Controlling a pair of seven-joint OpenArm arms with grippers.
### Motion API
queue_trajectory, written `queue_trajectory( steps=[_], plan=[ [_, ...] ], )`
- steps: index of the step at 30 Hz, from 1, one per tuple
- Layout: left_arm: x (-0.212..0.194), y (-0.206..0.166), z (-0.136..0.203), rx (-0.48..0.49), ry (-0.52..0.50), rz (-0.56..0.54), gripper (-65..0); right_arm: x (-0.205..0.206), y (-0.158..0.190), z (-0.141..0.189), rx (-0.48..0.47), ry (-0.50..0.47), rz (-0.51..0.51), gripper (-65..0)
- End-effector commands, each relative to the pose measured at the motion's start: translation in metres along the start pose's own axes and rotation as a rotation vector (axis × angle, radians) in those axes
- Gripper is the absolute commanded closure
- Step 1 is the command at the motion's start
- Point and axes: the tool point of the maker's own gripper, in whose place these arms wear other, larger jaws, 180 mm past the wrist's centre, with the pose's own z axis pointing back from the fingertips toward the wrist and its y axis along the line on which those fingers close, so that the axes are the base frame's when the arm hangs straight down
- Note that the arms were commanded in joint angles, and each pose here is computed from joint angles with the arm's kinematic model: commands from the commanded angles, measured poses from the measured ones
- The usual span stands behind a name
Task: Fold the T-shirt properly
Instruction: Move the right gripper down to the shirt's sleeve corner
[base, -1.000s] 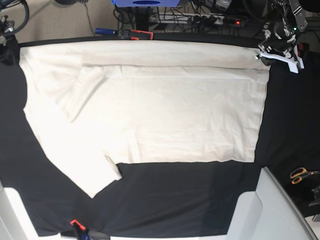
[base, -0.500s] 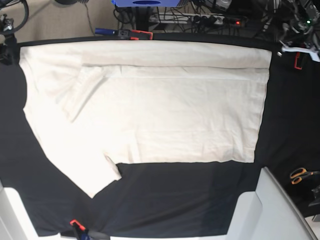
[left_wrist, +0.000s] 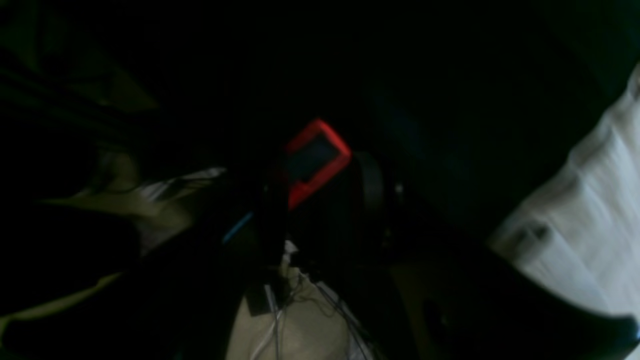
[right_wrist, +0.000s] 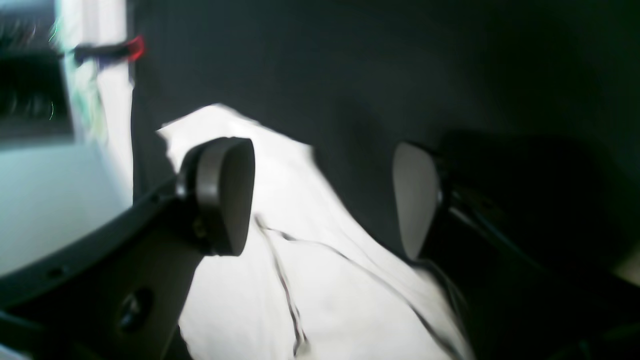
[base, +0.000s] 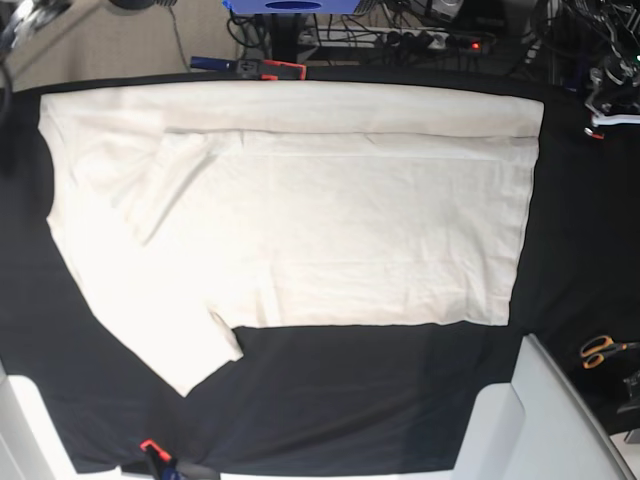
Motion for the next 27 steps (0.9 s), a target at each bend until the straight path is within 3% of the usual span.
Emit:
queue_trajectory(
  steps=[1,8,11,16,21,27],
  plan=[
    [0.022,-0.001,0.001,-0.010,-0.054,-0.016,-20.2,0.019,0.014,-0.006,0.022,-0.017,0.061,-41.4],
    [0.042,0.004,-0.001,-0.004,-0.081,-0.042,-20.6,0.017,0.045,-0.070,0.017,0.040,0.317,-41.4],
    [0.044,-0.010,-0.003,-0.035,-0.080,-0.076,-20.6,0.007,0.050,-0.094,0.001,0.046,0.394,-41.4],
    [0.033,-0.040,-0.011,-0.112,-0.019,-0.242,-20.1,-0.002,0.041,-0.117,-0.053,0.058,0.383,-41.4],
    [0.032,-0.047,-0.012,-0.128,-0.016,-0.247,-20.1,-0.008,0.039,-0.124,-0.062,0.052,0.368,-41.4],
    [0.042,-0.060,-0.017,-0.145,-0.037,-0.227,-20.1,-0.035,0.051,-0.138,-0.047,0.103,0.464,-41.4]
  ],
)
